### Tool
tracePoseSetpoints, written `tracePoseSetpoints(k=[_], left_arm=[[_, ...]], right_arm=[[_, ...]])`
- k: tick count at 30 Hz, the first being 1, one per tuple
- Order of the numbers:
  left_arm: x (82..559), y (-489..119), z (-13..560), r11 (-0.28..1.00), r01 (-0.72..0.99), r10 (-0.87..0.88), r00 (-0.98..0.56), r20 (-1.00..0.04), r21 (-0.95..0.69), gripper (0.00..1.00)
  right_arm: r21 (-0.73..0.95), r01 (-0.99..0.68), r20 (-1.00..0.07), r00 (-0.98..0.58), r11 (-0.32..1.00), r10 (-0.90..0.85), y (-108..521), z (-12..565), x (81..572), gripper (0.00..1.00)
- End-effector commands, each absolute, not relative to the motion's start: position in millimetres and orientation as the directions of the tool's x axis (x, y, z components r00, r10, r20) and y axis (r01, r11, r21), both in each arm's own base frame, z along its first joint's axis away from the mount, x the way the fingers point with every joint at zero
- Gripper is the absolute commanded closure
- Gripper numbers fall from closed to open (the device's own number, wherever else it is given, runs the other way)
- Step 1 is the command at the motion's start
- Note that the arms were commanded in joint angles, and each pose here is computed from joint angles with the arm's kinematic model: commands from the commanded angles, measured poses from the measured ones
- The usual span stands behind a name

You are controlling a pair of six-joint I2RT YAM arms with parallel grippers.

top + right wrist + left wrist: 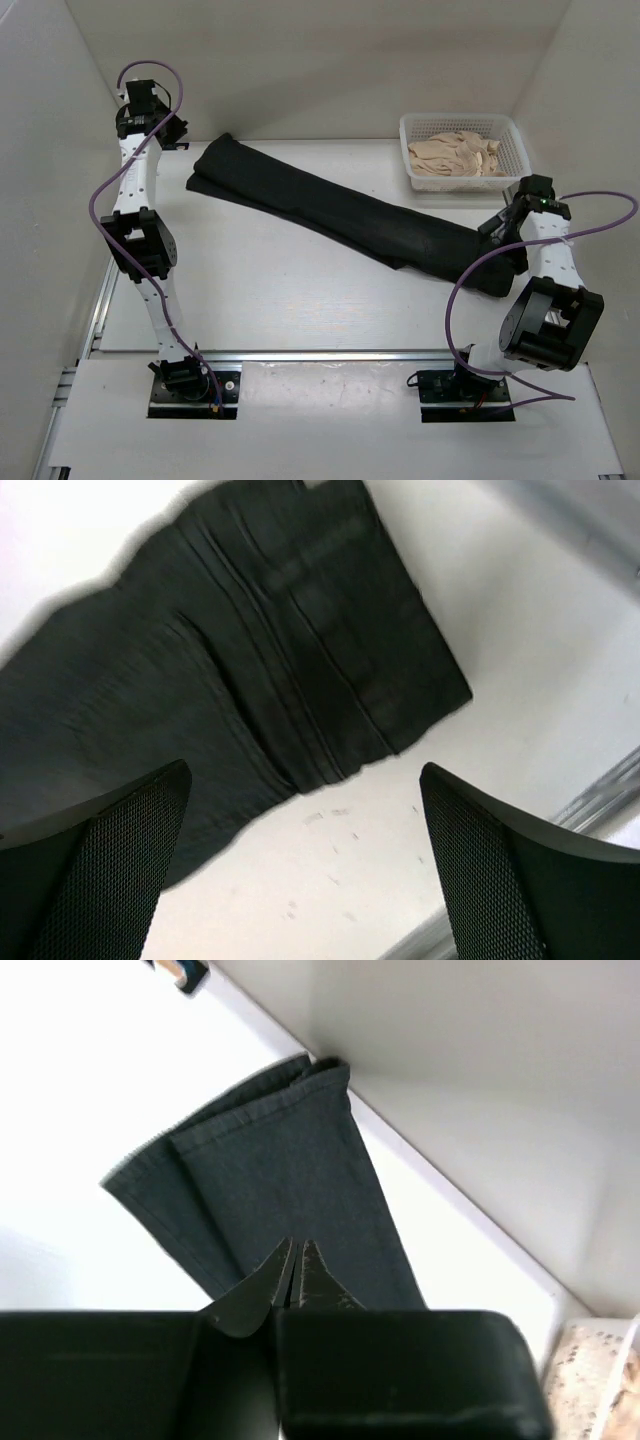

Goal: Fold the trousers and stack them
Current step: Fold the trousers

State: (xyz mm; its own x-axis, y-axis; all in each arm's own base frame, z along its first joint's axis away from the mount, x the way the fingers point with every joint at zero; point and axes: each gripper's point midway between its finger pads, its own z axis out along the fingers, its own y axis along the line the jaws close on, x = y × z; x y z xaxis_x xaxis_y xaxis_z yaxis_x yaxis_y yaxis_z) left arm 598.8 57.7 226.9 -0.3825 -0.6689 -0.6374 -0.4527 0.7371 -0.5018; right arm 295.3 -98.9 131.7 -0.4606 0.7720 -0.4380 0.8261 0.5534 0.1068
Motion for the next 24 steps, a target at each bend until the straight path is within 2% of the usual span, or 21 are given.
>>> tracePoseSetpoints(k=[1, 2, 5, 6, 7, 9, 10, 13, 18, 21, 24], left_arm=[[587.1, 65.1, 210.8, 0.779, -0.447, -0.619, -0.441, -0.650, -0.439, 0.90], [591.7, 63.8, 189.3, 0.784, -0.453, -0.616, -0.482, -0.624, -0.424, 0.90], [602.9, 52.0, 170.0, 0.798, -0.451, -0.600, -0.535, -0.596, -0.398, 0.63], [600.6, 51.6, 135.8, 0.794, -0.482, -0.606, -0.581, -0.544, -0.369, 0.49], [602.8, 49.5, 128.0, 0.794, -0.478, -0.607, -0.591, -0.532, -0.374, 0.39], [603.7, 45.9, 109.0, 0.791, -0.498, -0.610, -0.603, -0.514, -0.356, 0.28], [604.1, 38.5, 100.9, 0.796, -0.493, -0.604, -0.617, -0.504, -0.350, 0.26], [610.0, 40.4, 85.9, 0.790, -0.507, -0.612, -0.615, -0.498, -0.344, 0.26], [621.7, 33.0, 76.0, 0.777, -0.509, -0.629, -0.604, -0.489, -0.371, 0.38], [625.8, 25.5, 72.7, 0.776, -0.501, -0.631, -0.606, -0.484, -0.384, 0.41], [627.8, 24.0, 68.8, 0.776, -0.495, -0.631, -0.609, -0.481, -0.391, 0.55]], right_arm=[[0.108, 0.809, -0.332, -0.519, 0.578, 0.788, -80.7, 109.8, 279.8, 0.00], [0.117, 0.806, -0.325, -0.521, 0.580, 0.789, -78.6, 109.9, 280.3, 0.00], [0.119, 0.800, -0.332, -0.525, 0.588, 0.783, -79.5, 110.3, 282.2, 0.00], [0.131, 0.797, -0.324, -0.528, 0.590, 0.785, -76.9, 110.4, 283.0, 0.00], [0.145, 0.799, -0.314, -0.523, 0.584, 0.793, -76.8, 110.6, 283.1, 0.00], [0.181, 0.794, -0.268, -0.528, 0.581, 0.806, -68.9, 106.9, 281.2, 0.00], [0.196, 0.789, -0.248, -0.535, 0.582, 0.808, -64.6, 102.5, 282.8, 0.00], [0.232, 0.799, -0.152, -0.533, 0.554, 0.832, -53.1, 86.1, 275.5, 0.00], [0.247, 0.812, -0.123, -0.515, 0.529, 0.848, -50.0, 73.5, 274.0, 0.00], [0.247, 0.812, -0.122, -0.515, 0.529, 0.848, -49.7, 70.9, 273.1, 0.00], [0.241, 0.814, -0.115, -0.516, 0.528, 0.849, -48.7, 68.4, 270.4, 0.00]])
